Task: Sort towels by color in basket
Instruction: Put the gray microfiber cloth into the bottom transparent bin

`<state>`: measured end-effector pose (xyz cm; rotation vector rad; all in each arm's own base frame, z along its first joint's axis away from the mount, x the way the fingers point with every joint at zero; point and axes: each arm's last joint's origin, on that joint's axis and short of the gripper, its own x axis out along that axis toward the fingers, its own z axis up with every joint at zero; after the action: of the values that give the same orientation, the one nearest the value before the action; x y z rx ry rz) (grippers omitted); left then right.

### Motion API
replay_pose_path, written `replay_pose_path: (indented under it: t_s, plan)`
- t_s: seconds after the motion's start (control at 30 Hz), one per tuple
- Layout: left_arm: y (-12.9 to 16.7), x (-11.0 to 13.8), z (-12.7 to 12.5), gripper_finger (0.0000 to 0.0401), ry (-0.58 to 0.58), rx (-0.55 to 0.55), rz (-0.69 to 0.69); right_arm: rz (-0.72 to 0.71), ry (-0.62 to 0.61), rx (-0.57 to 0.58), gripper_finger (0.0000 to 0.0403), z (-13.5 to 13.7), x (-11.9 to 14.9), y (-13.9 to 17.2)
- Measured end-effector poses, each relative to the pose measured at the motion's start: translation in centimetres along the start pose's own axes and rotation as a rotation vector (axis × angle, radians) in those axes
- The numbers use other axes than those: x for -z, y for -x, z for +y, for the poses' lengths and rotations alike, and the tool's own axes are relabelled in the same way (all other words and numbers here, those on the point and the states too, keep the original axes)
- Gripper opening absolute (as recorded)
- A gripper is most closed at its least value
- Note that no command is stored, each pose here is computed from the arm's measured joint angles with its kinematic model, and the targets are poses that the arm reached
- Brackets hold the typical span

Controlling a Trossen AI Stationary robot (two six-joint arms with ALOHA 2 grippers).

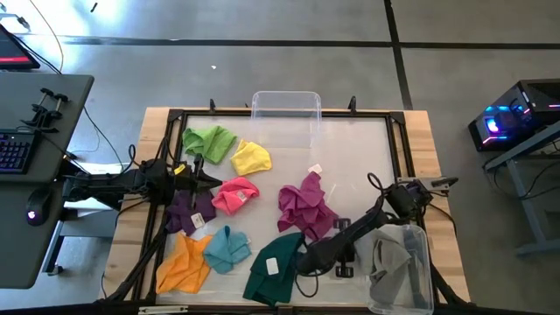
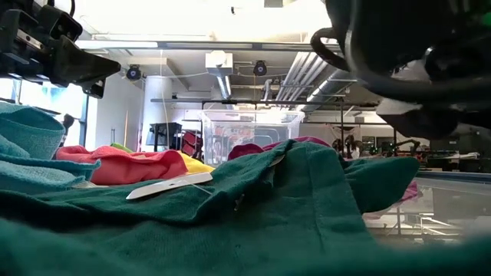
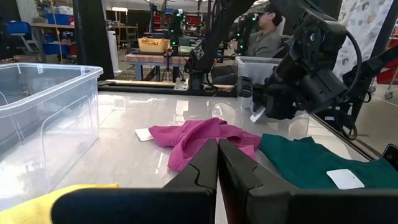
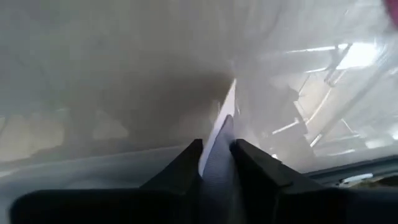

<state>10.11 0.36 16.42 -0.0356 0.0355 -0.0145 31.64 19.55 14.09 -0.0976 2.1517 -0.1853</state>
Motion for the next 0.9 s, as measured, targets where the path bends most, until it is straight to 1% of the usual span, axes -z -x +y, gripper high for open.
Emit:
replay_pose_path:
  t_s: [0.07,0.17,0.2,0.33,0.43,0.5,0.6,0.77,0.9]
  plan:
    - [0.0,0.0,0.0,0.0,0.0,0.0,0.0,-0.007,-0.029,0.011,0.0054,-0.1,0.0,0.0]
    - [0.0,0.0,0.0,0.0,0.0,0.0,0.001,-0.052,-0.062,0.076,0.0013,-0.3,-0.1,0.1]
    - [0.0,0.0,0.0,0.0,0.0,0.0,0.0,-0.072,-0.065,0.098,0.0007,-0.3,-0.1,0.2]
    - [0.0,0.0,0.0,0.0,0.0,0.0,-0.001,-0.181,-0.11,0.142,0.0014,-0.7,0.4,1.8]
    - [0.0,0.0,0.0,0.0,0.0,0.0,0.0,-0.291,-0.191,0.145,0.0011,-0.9,1.7,3.7]
    - [0.0,0.0,0.0,0.0,0.0,0.0,0.0,-0.385,-0.253,0.144,0.0004,-0.9,3.4,5.1]
    - [0.0,0.0,0.0,0.0,0.0,0.0,0.0,-0.512,-0.341,0.119,0.0005,-0.7,6.5,6.7]
    - [0.0,0.0,0.0,0.0,0.0,0.0,0.0,-0.653,-0.42,0.007,0.0003,0.2,12.1,8.4]
    - [0.0,0.0,0.0,0.0,0.0,0.0,0.0,-0.743,-0.469,-0.092,0.0003,1.1,16.6,8.9]
